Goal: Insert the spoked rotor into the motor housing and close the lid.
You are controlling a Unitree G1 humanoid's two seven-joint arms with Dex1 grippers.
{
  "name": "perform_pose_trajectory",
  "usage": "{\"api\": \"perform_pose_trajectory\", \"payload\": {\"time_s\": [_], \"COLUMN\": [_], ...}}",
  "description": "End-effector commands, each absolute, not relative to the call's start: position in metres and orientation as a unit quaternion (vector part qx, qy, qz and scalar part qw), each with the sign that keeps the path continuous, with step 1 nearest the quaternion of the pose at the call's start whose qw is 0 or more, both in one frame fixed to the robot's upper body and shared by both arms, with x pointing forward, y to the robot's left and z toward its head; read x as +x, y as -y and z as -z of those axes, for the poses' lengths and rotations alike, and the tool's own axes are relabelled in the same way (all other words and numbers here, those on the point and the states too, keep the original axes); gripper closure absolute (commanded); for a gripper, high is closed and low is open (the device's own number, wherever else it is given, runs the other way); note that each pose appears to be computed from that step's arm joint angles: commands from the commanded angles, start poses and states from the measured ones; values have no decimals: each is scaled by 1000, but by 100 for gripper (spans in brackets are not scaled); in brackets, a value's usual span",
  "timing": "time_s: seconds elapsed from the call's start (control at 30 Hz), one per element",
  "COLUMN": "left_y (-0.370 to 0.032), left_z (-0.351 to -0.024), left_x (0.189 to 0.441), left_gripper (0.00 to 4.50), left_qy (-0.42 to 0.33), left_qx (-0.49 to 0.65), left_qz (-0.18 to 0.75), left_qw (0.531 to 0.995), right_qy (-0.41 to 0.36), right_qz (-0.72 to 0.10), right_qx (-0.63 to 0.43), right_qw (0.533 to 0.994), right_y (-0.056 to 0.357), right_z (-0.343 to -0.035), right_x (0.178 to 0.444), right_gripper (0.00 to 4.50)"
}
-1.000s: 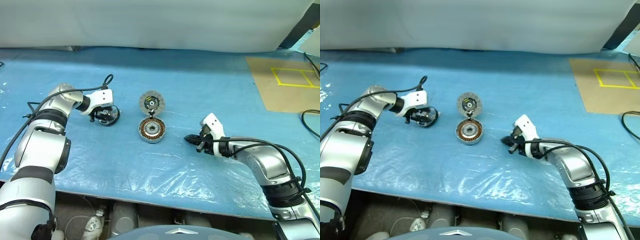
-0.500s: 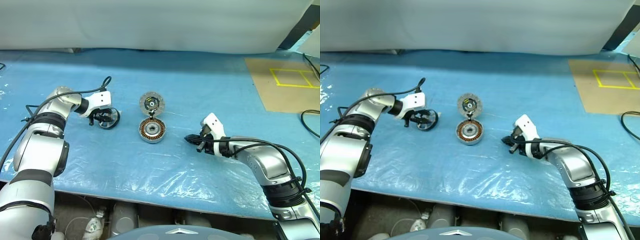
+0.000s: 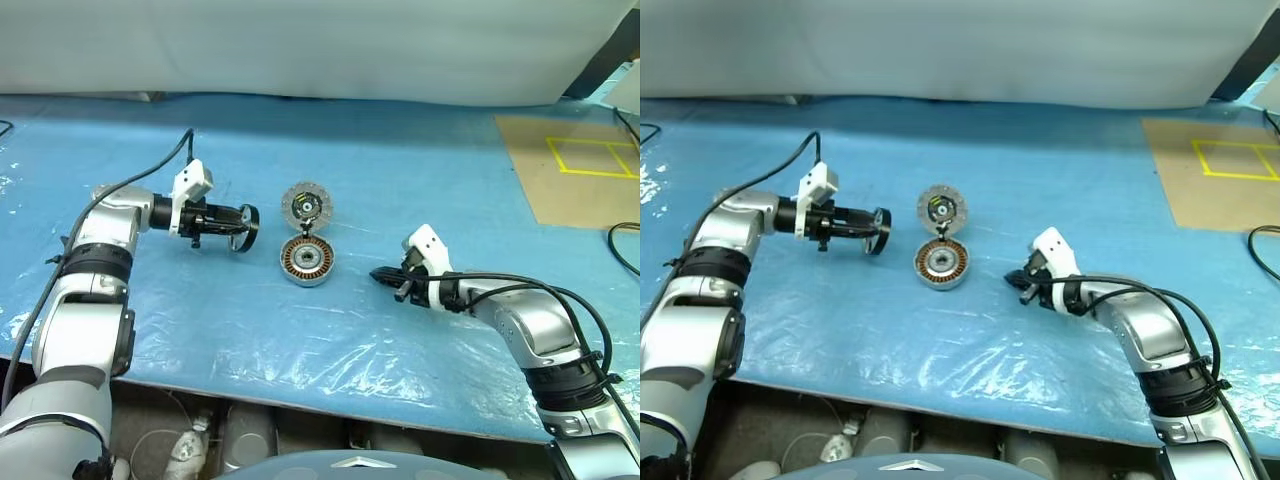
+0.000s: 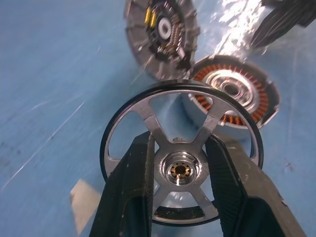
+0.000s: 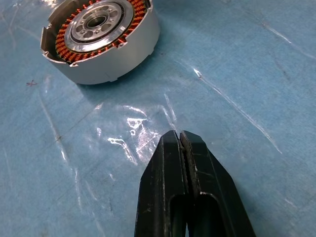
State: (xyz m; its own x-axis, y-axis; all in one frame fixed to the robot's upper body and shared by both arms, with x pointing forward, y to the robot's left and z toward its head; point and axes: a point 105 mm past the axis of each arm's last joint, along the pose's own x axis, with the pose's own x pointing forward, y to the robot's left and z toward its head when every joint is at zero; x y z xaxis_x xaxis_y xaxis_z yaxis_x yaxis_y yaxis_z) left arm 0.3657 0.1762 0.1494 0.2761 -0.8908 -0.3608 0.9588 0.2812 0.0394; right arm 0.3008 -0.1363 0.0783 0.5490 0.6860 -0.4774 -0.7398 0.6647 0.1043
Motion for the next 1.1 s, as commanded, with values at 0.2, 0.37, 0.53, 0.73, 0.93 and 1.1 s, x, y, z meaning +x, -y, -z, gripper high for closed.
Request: {"api": "perform_pose_trajectory", "payload": {"time_s": [0.2, 0.37, 0.53, 0.73, 0.93, 1.1], "left_y": [-109, -95, -95, -100, -98, -98], "left_z": [-184, -172, -161, -155, -145, -136], "left_x": [347, 350, 356, 359, 359, 358], "left_gripper": [319, 319, 319, 319, 319, 319], "left_qy": [-63, -84, -102, -123, -144, -163], "left_qx": [113, 141, 158, 186, 205, 221], "left_qz": [657, 674, 677, 680, 686, 687], "left_qw": [742, 720, 712, 698, 683, 672], "right_qy": [-217, -214, -215, -215, -217, -219], "right_qz": [-417, -413, -403, -392, -383, -380], "right_qx": [-61, -60, -58, -56, -53, -51], "right_qw": [881, 883, 888, 892, 896, 897], "right_y": [132, 132, 136, 139, 141, 140], "right_z": [-90, -89, -87, -87, -85, -83], "right_x": [310, 307, 303, 301, 302, 301], "right_gripper": [450, 450, 450, 450, 450, 450]}}
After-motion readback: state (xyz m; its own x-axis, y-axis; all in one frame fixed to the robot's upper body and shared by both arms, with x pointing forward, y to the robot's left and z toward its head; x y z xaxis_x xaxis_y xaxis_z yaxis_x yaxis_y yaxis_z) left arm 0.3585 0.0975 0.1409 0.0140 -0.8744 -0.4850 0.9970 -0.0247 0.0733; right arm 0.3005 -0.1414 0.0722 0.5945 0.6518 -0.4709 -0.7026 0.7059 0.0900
